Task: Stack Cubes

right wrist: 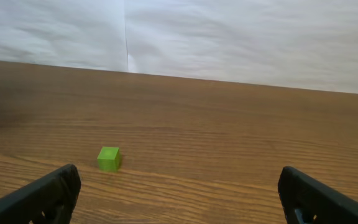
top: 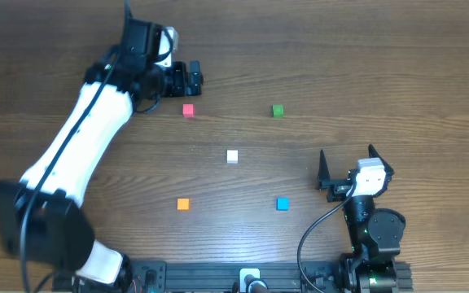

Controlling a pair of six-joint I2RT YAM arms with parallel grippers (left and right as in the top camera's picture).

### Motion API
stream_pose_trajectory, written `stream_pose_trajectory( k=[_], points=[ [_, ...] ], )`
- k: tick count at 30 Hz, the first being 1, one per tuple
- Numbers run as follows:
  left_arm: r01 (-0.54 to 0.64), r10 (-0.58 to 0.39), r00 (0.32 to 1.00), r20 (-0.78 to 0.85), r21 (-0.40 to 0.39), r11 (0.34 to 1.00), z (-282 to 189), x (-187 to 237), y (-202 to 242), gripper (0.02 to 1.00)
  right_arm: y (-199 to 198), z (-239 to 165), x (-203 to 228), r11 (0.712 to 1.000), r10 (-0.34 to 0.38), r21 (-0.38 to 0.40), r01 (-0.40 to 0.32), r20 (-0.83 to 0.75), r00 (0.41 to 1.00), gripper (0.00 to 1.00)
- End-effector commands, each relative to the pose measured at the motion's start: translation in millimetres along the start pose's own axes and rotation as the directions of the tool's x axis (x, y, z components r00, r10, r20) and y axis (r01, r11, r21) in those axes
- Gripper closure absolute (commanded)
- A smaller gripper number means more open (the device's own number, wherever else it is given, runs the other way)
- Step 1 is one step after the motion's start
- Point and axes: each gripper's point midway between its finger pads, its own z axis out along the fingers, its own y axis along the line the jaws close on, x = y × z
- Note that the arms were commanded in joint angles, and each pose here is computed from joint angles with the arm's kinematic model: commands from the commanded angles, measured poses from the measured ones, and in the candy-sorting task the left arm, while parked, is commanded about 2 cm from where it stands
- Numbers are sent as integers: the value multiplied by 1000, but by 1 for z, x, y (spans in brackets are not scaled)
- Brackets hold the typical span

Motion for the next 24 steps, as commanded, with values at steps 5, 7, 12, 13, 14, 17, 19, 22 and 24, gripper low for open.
stream_pose_trajectory(
  k=[5, 7, 12, 13, 14, 17, 19, 22, 24],
  points=[
    [115, -131, 967, -217, -88, 990, 83, 42, 18, 23, -1, 0, 2, 1000, -4, 6, 4, -2, 1000, 7],
    [107, -131, 961, -244, -110, 988, 92, 51, 21, 31, -1, 0, 2, 1000, -4, 6, 4, -2, 1000, 7],
    [75, -124, 954, -271, -184, 980, 104, 64, 32, 97, -1, 0, 3, 1000, -4, 6, 4, -3, 1000, 7],
    [63, -118, 956, -270, -204, 977, 105, 65, 34, 106, -1, 0, 3, 1000, -4, 6, 4, -3, 1000, 7],
    [52, -112, 957, -267, -222, 974, 106, 66, 36, 115, -1, 0, 3, 1000, -4, 6, 4, -3, 1000, 7],
    [-2, -68, 959, -274, -247, 969, 109, 69, 39, 121, -1, 0, 2, 1000, -4, 6, 4, -2, 1000, 9],
    [-15, -59, 959, -279, -256, 967, 111, 70, 40, 121, -1, 0, 2, 1000, -4, 6, 4, -2, 1000, 7],
    [-30, -45, 957, -287, -252, 967, 117, 73, 40, 126, -1, 0, 3, 1000, -4, 6, 4, -3, 1000, 9],
    [-31, -45, 957, -286, -256, 966, 117, 73, 41, 167, -1, 0, 2, 1000, -4, 6, 4, -2, 1000, 7]
  ],
)
